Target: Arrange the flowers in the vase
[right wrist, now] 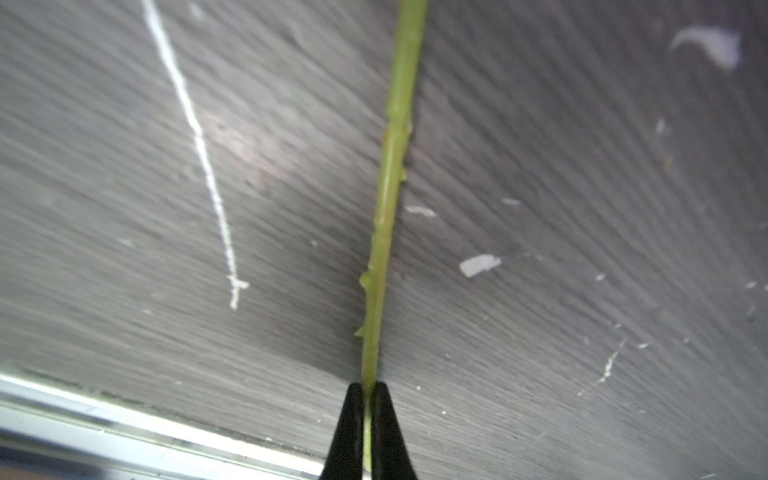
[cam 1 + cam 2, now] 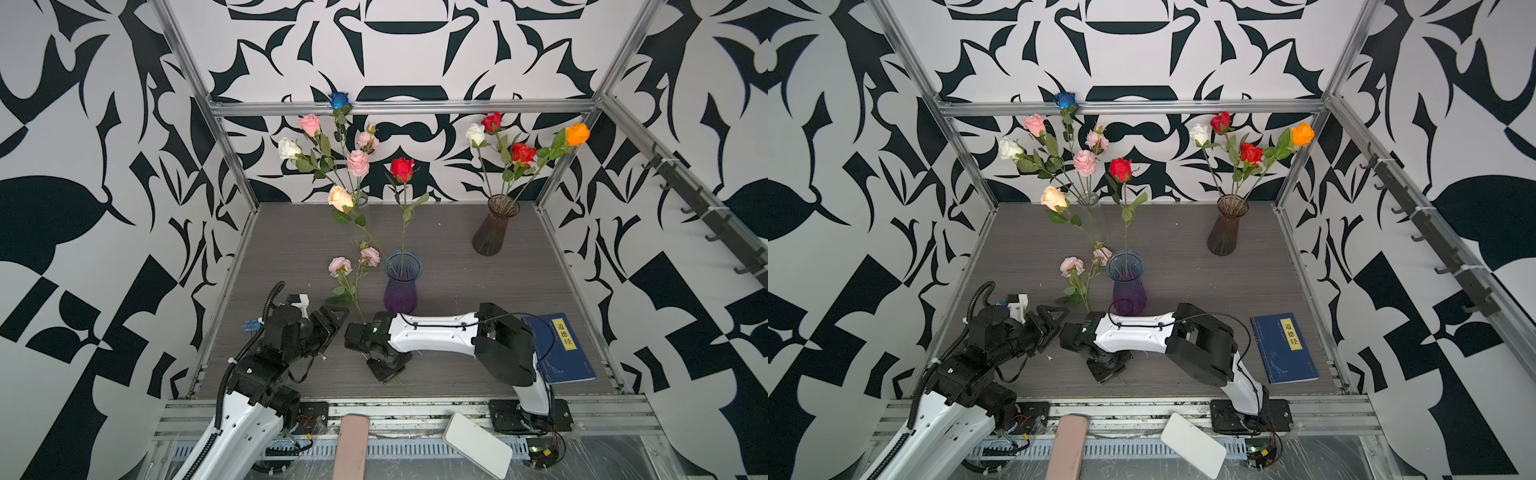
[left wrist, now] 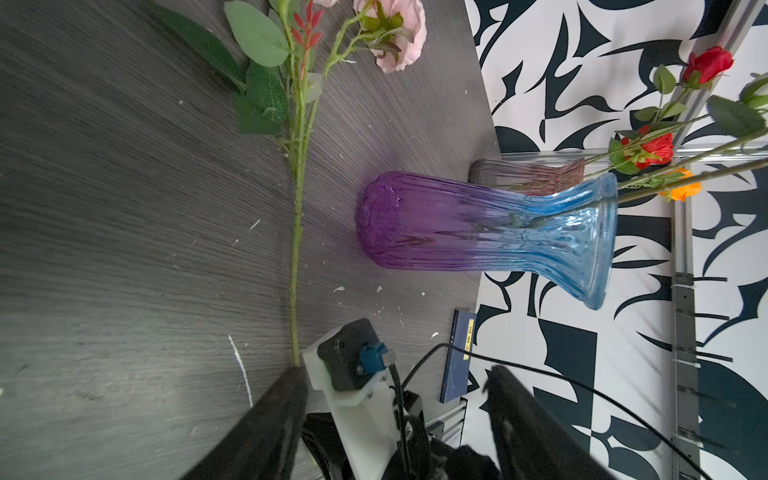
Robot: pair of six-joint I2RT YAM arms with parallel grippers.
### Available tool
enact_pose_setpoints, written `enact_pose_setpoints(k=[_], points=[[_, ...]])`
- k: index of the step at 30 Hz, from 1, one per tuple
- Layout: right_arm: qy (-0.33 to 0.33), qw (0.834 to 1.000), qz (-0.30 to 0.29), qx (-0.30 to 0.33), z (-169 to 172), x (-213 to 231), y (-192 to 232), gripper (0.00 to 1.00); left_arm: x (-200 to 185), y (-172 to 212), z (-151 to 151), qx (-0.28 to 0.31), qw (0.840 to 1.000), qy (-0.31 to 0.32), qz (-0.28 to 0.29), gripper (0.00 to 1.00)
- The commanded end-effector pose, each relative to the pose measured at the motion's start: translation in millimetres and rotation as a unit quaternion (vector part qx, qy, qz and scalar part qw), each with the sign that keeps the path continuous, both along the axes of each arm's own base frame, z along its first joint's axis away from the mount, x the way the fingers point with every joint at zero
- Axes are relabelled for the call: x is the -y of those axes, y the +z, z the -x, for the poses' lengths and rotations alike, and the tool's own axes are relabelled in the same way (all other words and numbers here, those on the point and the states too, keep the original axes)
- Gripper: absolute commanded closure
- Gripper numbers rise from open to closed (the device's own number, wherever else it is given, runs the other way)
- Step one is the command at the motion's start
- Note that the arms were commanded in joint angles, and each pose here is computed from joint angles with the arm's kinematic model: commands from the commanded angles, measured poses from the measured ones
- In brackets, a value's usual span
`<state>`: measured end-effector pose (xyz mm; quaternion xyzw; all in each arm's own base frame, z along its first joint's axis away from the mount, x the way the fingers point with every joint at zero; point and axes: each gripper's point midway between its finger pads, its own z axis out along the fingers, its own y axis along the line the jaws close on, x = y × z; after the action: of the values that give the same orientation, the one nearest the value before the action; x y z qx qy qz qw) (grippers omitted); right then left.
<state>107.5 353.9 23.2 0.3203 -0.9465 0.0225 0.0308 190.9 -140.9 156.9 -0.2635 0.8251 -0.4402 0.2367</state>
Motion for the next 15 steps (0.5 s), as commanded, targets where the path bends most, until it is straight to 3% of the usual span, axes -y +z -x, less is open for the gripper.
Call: enact_pose_setpoints(k=[1, 13, 14, 15], points=[[0.051, 0.998, 0.018, 0.016, -6.1, 4.8, 18.9, 1.0, -3.8, -2.7, -0.3, -0.005, 1.0, 0.005, -0.014, 0.27], [0.074, 0.996, 0.025, 0.046, -16.1, 10.3, 31.2, 1.0, 10.1, -30.6, -3.8, -0.066, 0.998, -0.022, -0.012, 0.27], [0.073, 0.996, 0.023, 0.049, -16.8, 9.8, 33.0, 0.99, 11.8, -32.4, -4.3, -0.071, 0.997, -0.025, -0.012, 0.27], [0.071, 0.996, 0.019, 0.051, -17.1, 9.0, 35.9, 0.92, 13.2, -34.2, -4.9, -0.076, 0.997, -0.027, -0.011, 0.27]])
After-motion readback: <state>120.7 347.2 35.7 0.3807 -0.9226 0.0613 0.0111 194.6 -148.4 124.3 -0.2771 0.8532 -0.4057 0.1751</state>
